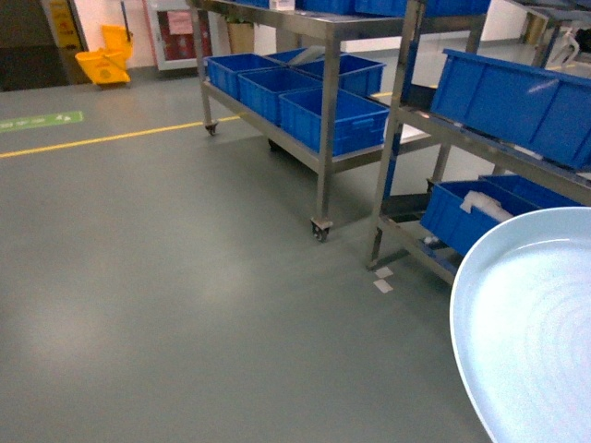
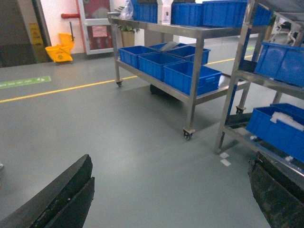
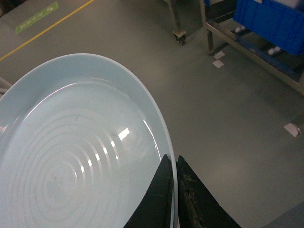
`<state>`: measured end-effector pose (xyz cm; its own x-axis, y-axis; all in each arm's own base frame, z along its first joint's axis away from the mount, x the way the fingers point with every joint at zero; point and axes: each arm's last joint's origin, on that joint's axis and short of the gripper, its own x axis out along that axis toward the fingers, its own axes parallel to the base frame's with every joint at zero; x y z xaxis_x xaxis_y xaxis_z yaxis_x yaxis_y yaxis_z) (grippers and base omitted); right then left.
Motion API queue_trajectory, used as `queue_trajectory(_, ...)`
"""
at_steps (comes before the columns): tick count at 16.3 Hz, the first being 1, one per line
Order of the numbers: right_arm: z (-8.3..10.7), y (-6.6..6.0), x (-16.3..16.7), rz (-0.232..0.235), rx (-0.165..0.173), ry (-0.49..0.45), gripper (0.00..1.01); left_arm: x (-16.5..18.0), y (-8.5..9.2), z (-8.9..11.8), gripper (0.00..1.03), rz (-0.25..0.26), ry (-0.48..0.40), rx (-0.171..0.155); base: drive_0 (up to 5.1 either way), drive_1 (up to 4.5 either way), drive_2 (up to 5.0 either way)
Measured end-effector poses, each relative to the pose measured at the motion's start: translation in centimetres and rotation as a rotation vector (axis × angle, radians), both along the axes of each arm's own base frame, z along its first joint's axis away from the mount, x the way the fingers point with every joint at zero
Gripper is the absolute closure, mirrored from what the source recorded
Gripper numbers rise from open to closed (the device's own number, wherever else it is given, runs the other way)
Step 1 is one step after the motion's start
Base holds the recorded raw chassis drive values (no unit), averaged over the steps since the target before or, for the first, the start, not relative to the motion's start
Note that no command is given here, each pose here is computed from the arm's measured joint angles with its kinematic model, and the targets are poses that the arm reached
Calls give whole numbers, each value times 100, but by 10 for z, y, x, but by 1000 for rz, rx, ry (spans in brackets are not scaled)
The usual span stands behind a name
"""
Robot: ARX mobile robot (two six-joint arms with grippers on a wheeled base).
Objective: Place blue tray on left shelf second layer neatly
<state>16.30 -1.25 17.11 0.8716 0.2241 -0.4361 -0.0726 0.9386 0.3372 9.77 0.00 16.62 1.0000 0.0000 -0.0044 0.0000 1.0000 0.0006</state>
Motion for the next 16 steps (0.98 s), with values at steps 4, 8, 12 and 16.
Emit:
queue_trajectory(4,0,0,0,0,0,0,99,0,0,0,5,0,1,0,-178,253,-608)
queue_trajectory(8,0,0,0,0,0,2,99,0,0,0,5,2,0,0,-174,245,-594)
queue_trajectory(12,0,0,0,1,0,1,99,0,0,0,5,1,-1,0,-183,238,-603)
queue_trajectory(16,-1,0,0,1,1,7,99,0,0,0,5,0,4,0,-162,-162,-162)
